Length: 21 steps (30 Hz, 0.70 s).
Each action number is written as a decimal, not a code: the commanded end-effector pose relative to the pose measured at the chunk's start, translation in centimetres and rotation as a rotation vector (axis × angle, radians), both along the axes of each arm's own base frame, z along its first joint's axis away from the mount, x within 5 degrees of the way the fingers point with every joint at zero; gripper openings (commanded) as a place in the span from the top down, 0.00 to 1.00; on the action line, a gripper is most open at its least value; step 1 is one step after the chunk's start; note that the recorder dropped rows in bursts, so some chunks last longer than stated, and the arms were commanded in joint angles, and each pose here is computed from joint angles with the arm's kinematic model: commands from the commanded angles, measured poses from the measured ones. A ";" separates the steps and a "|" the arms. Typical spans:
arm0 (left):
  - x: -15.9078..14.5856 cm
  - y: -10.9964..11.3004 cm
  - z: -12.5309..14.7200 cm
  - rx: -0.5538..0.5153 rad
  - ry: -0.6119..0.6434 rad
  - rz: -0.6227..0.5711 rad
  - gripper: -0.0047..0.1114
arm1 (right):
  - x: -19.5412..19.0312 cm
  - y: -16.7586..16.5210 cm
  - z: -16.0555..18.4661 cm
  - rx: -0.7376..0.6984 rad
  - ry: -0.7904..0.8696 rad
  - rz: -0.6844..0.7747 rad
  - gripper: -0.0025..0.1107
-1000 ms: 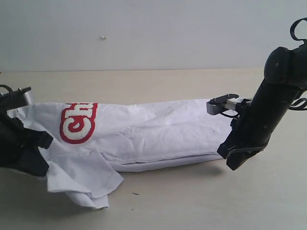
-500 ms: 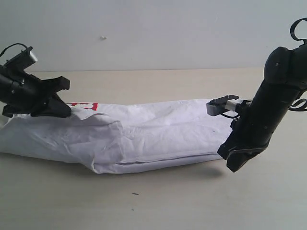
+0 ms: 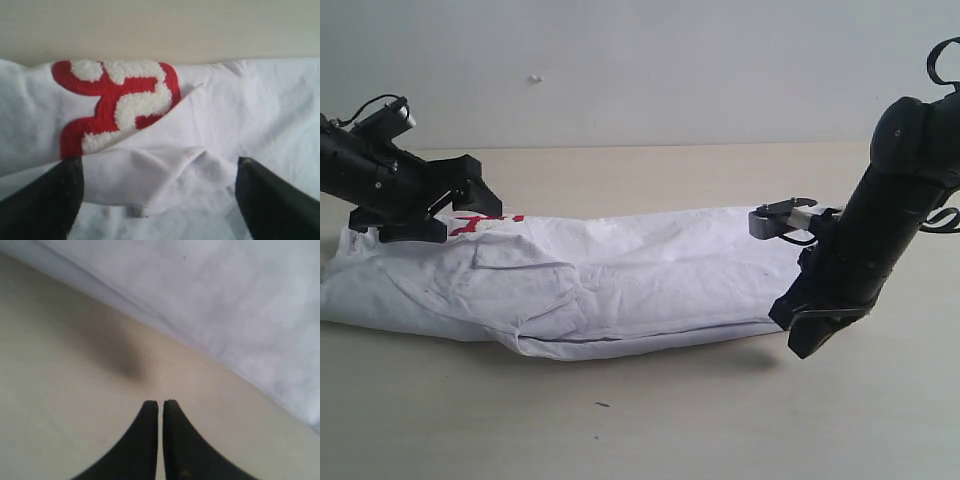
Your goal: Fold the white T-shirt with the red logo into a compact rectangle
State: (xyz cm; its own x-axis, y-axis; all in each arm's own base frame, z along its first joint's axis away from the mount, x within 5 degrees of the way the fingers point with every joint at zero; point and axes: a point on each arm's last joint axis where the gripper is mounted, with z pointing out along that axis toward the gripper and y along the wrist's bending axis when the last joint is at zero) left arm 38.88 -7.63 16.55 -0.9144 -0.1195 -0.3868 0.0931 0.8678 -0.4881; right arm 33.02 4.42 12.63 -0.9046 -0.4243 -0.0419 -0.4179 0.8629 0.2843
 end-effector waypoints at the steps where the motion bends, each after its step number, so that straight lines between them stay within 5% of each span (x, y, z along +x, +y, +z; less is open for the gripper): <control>1: -0.3 -0.2 0.5 -0.029 0.020 -0.032 0.37 | -0.2 0.1 0.3 0.007 -0.005 0.008 0.93; 7: -1.5 -0.7 0.4 -0.050 0.113 -0.143 0.68 | -0.2 0.1 0.3 0.007 -0.003 0.009 0.93; 17: -2.6 0.8 0.5 0.148 0.120 -0.206 0.72 | -0.3 0.1 0.4 0.010 0.012 0.013 0.93; 21: -2.1 0.9 -0.3 0.170 0.102 -0.161 0.87 | -0.3 0.1 0.3 0.009 0.008 0.012 0.93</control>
State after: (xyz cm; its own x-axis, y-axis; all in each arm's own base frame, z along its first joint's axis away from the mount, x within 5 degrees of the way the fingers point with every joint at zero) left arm 36.49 -6.97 16.59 -0.9544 0.1166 -0.2750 0.2181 0.9011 -0.3747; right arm 32.86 4.47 12.66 -0.9042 -0.4263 -0.0285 -0.4149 0.8602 0.2967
